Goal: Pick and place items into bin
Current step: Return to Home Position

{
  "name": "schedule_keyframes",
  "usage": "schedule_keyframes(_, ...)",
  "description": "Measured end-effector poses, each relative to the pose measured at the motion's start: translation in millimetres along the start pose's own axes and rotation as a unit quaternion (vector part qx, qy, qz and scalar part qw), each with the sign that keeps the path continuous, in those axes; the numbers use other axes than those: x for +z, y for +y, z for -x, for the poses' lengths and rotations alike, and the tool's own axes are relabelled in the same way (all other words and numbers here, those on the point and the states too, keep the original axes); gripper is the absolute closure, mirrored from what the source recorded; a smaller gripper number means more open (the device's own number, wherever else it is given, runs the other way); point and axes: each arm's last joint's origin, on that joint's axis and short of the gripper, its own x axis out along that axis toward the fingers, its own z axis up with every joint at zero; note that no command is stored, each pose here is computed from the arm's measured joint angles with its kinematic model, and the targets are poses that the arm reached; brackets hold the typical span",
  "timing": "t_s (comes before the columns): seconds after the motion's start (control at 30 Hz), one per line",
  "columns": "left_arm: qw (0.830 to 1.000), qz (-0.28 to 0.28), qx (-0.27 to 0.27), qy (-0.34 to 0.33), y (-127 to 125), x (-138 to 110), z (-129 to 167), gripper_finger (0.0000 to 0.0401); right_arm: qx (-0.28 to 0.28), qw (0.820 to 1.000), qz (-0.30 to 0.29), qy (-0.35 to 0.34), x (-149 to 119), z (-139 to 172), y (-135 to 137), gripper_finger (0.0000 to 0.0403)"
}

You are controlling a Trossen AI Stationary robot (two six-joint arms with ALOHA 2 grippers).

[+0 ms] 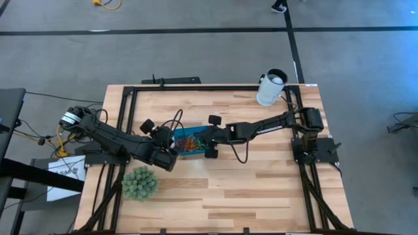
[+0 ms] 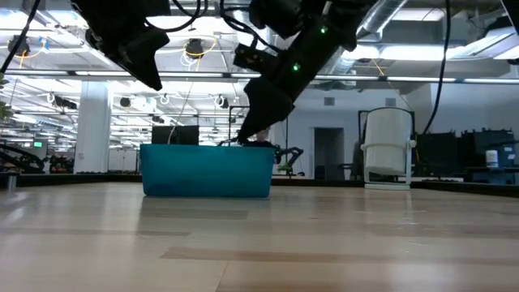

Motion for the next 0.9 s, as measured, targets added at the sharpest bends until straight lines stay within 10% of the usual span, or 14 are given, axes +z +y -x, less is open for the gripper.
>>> schedule_keyframes(0.3,0.998,-0.032,0.043,0.029,25.7,4.9,11.0,0.03,0.022,0.997,0.075,0.027,29.0,56.6,-12.6,0.0335)
schedule_keyframes(0.5,0.998,-0.01,0.04,0.053,70.0,15.0,30.7,0.03,-0.09,0.989,0.115,0.026,42.1,149.2,-42.7,0.0335)
schedule_keyframes(0.9,0.982,0.158,-0.082,-0.069,193.3,-20.9,59.7,0.03,-0.149,0.979,-0.115,0.079,-50.5,295.6,-84.5,0.0335)
